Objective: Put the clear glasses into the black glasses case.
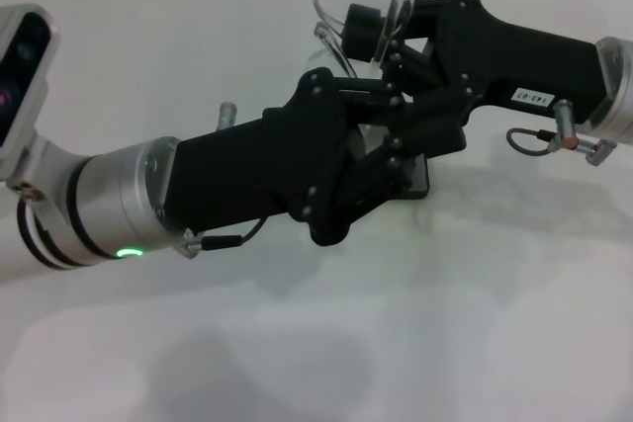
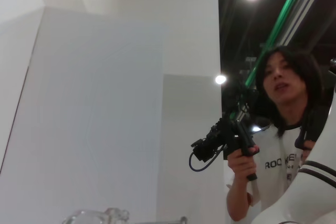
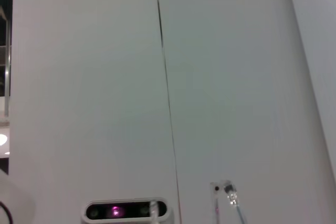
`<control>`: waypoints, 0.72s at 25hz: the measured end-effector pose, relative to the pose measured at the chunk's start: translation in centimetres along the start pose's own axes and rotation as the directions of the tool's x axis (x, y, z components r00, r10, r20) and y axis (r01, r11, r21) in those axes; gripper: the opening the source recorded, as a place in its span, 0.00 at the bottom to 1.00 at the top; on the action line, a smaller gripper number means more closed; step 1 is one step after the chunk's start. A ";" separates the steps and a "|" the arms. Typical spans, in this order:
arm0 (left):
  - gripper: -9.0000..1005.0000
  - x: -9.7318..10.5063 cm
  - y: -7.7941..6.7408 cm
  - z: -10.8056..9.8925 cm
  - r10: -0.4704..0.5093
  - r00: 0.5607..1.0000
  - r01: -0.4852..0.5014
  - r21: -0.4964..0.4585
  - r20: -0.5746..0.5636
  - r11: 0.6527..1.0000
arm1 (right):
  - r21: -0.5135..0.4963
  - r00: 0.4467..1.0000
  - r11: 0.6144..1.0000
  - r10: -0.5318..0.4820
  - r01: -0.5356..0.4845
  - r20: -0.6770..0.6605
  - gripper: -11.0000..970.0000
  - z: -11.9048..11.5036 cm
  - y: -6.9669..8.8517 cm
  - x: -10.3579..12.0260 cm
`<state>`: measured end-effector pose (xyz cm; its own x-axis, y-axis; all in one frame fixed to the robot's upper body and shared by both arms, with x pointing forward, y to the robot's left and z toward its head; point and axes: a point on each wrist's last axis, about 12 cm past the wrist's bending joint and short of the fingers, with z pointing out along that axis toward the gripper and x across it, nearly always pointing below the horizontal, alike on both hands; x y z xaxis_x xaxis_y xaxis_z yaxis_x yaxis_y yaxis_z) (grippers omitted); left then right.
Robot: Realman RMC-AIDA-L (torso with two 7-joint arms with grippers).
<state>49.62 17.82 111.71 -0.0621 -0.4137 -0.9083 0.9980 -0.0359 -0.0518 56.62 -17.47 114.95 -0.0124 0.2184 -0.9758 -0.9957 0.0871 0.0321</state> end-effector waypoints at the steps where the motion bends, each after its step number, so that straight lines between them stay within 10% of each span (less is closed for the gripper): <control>1: 0.15 0.0 0.1 0.0 -0.004 1.000 0.004 -0.003 -0.001 1.000 | -0.004 1.000 1.000 -0.003 0.003 -0.003 0.12 0.1 0.0 0.0; 18: 0.15 0.2 0.4 -0.3 -0.009 1.000 0.009 -0.058 0.008 0.998 | -0.040 0.999 0.999 0.001 -0.003 -0.038 0.12 0.6 0.4 0.5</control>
<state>49.98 18.02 111.39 -0.0710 -0.4208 -0.9044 0.9963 0.0133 -0.0844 56.28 -16.73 114.61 -0.0173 0.1819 -0.9832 -0.9985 0.0472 0.0263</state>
